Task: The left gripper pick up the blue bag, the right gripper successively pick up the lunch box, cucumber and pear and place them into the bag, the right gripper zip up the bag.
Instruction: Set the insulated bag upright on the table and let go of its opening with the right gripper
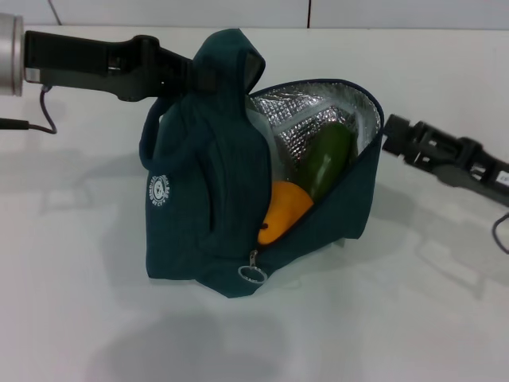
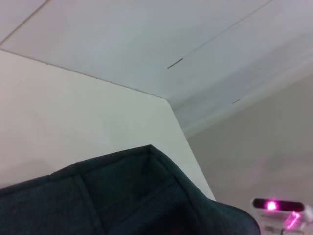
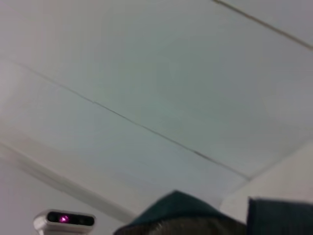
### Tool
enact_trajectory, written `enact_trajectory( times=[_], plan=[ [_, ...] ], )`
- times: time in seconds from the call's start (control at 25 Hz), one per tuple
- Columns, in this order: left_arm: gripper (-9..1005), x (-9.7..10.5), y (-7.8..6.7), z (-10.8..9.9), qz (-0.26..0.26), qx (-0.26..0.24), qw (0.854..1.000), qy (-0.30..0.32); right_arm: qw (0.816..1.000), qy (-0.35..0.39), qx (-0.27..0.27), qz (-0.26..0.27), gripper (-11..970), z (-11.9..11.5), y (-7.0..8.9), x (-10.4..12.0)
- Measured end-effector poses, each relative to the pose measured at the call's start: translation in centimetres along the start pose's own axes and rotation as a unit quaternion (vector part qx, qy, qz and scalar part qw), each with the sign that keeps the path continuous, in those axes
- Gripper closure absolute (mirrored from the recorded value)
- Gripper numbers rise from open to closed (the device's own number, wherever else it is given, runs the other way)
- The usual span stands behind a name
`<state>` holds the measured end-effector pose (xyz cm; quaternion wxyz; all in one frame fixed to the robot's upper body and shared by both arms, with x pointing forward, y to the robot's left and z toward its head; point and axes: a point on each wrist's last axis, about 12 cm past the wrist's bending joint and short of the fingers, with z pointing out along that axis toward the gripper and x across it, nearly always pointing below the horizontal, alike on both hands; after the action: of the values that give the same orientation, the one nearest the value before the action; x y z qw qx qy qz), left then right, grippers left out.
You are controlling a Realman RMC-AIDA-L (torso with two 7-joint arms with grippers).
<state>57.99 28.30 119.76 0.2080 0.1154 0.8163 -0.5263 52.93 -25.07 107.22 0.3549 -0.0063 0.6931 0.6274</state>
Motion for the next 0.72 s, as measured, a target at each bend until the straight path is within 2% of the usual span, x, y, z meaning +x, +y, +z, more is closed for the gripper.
enact_trajectory(
  times=[0.16, 0.36, 0.52, 0.72],
  plan=[
    [950, -0.1, -0.1, 0.2, 0.003, 0.001, 1.0, 0.002, 1.0, 0.011, 0.008, 0.018, 197, 1.1, -0.4, 0.3],
    [950, -0.2, -0.2, 0.2, 0.005, 0.001, 1.0, 0.003, 0.999, 0.033, 0.015, 0.015, 203, 2.5, -0.5, 0.3],
    [950, -0.2, -0.2, 0.2, 0.005, 0.001, 1.0, 0.003, 0.998, 0.053, 0.014, 0.007, 209, 2.7, -0.4, 0.6],
    [950, -0.2, -0.2, 0.2, 0.005, 0.001, 1.0, 0.004, 0.998, 0.055, 0.012, -0.002, 398, 2.7, -0.4, 0.9]
  ],
)
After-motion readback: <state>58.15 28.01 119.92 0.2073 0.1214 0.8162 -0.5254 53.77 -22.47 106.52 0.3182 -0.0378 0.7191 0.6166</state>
